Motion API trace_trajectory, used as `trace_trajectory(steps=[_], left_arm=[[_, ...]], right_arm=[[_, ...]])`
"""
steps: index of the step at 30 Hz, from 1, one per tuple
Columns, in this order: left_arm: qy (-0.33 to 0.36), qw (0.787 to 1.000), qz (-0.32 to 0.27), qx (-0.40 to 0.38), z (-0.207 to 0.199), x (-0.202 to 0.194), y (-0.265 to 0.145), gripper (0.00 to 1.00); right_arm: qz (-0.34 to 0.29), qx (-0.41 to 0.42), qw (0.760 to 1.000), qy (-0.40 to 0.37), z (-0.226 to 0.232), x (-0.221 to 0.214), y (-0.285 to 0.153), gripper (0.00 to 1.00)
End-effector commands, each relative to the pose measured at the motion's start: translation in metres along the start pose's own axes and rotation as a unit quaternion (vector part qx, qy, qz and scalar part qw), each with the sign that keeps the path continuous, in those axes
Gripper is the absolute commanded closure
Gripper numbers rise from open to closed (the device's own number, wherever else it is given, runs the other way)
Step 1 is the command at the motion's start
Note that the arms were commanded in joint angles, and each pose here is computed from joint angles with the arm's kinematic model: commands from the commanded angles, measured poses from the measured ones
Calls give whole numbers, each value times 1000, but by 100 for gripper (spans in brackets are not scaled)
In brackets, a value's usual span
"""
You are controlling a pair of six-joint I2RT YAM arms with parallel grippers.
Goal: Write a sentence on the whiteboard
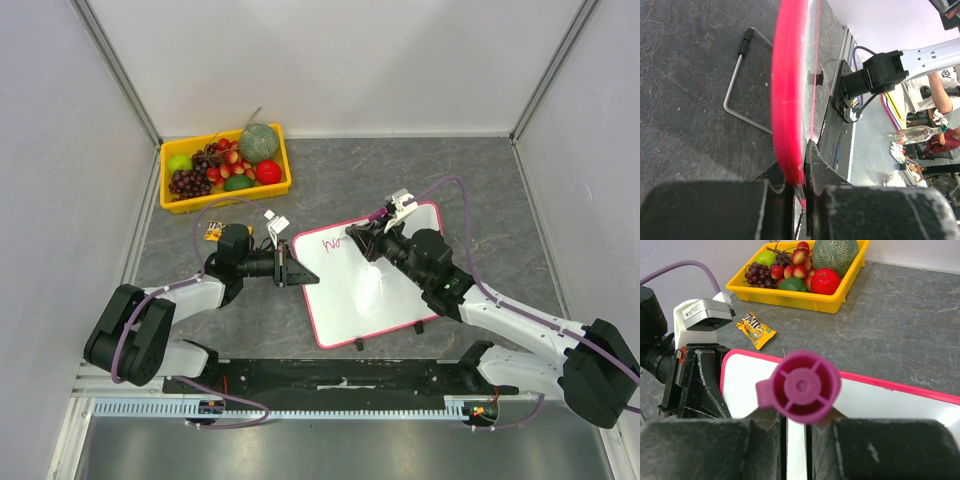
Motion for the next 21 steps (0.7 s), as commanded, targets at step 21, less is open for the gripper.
trace_trajectory(steps=[21], left_arm=[[74,997,11,28,17,-15,-1,98]], right_arm=[[43,-19,999,-15,-14,-29,-16,100]])
Point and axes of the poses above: each gripper's point midway between its finger pads, its own y axis out along the fingers, its own z axis along the line the jaws close on, x = y × z, the point moved 3 cm from there along -y, back along the fingers, and after that the axes turned 3 degrees about y, right-handed, at the moved point
